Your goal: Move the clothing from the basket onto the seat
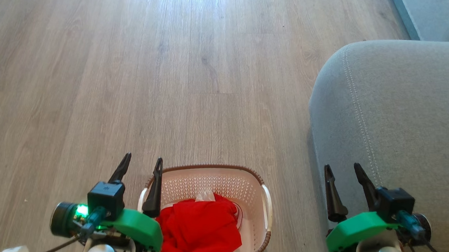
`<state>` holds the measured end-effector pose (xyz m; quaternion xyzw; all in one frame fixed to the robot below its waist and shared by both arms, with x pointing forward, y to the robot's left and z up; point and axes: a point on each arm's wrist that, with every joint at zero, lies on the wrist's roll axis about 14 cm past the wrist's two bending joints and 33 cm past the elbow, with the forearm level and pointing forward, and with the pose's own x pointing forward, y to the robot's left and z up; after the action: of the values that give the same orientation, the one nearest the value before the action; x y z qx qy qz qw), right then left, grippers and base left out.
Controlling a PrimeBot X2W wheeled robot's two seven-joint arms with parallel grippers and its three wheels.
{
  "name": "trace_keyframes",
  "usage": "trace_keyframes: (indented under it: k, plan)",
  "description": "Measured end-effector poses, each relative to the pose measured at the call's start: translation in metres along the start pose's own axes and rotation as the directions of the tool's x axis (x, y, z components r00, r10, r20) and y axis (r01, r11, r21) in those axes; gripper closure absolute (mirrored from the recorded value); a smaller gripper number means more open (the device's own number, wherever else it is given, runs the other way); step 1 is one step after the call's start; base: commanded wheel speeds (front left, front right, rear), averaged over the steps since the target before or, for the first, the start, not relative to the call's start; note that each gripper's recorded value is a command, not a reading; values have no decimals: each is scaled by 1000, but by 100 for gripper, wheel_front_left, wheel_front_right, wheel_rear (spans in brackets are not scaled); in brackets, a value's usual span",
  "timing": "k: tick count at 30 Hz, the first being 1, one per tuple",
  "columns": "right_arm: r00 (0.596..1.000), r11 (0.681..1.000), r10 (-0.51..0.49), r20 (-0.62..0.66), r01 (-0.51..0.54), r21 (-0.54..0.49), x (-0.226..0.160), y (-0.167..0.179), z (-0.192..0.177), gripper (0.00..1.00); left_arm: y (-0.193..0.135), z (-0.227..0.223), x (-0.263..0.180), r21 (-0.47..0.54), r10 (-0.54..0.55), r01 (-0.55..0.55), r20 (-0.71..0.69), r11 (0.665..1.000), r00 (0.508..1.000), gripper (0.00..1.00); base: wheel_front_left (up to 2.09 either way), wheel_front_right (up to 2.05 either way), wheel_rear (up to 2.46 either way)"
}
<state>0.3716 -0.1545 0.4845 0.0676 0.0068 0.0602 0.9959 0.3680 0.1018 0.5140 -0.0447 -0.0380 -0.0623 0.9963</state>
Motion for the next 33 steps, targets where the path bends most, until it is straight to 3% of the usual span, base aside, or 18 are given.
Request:
trace_keyframes:
  k: [24, 33]
  plan:
    - [1000, 1000, 1, -1, -1, -4, 4, 0, -1, 0, -2, -7, 0, 19, -6, 6, -18, 1000, 1000, 0, 0, 0, 0]
    - [999, 1000, -15, -32, 15, 4, 4, -6, -11, 0, -11, -39, -2, 1, -39, 39, -119, 999, 992, 0, 0, 0, 0]
